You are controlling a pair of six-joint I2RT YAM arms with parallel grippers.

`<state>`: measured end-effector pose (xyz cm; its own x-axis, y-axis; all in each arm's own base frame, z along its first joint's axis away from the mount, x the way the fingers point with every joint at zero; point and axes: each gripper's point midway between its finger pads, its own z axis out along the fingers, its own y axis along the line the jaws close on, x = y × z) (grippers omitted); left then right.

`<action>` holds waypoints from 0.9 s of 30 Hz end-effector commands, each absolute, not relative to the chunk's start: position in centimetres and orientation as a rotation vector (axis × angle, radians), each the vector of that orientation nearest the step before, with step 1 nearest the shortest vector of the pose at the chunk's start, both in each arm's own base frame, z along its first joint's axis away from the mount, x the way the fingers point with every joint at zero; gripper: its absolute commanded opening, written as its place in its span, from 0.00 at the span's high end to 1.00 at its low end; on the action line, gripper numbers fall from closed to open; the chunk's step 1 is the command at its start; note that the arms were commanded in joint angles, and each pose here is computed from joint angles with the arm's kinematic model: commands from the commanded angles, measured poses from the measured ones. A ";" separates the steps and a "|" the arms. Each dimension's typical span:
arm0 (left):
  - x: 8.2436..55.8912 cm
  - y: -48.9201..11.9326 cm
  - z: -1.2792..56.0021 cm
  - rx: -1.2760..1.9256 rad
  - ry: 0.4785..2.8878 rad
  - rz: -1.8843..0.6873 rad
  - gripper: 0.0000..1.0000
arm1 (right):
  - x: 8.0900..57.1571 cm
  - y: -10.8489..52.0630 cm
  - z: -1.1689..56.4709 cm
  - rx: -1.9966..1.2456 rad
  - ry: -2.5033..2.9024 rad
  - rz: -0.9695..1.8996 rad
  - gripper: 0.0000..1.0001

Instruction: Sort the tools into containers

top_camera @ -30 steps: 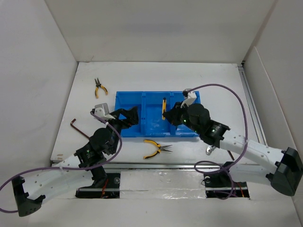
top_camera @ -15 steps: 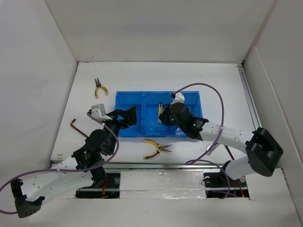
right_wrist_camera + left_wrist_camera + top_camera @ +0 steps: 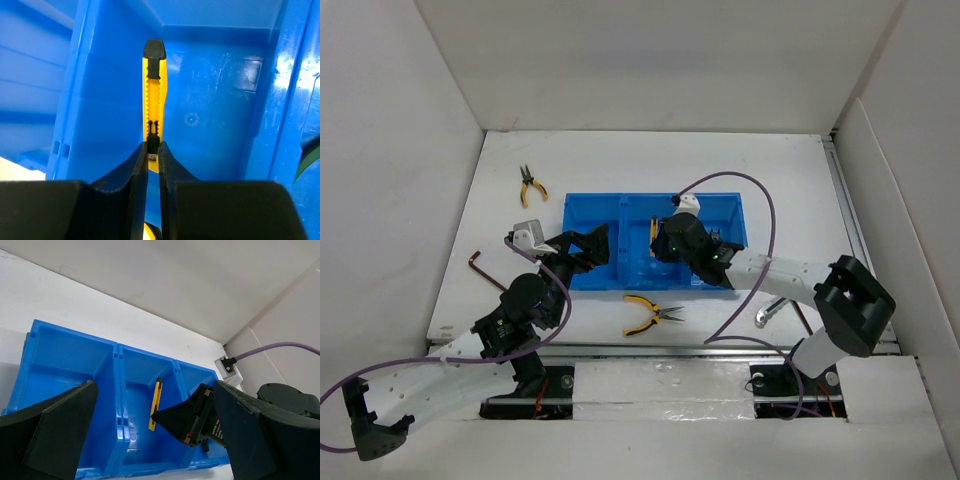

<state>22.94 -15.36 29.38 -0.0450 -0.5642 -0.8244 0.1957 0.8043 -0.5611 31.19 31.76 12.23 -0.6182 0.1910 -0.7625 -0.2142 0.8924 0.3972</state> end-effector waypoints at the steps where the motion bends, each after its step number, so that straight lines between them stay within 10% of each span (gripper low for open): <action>1: 22.9 -15.3 29.7 -0.317 1.479 -0.645 0.01 | 32.4 32.7 14.8 0.022 2.091 0.596 0.88; 12: 22.9 -15.2 29.5 -0.317 1.481 -0.639 0.01 | 32.2 32.9 15.0 -0.009 2.103 0.595 0.67; 27: 22.9 -15.9 29.7 -0.292 1.482 -0.658 0.01 | 26.7 25.5 26.3 0.091 1.843 0.656 0.68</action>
<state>22.87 -15.47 29.10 -0.0504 -0.5609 -0.8263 0.2023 0.8045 -0.5585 27.04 27.29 25.91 -0.4244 0.3650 -0.8287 -0.2725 0.8213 0.5012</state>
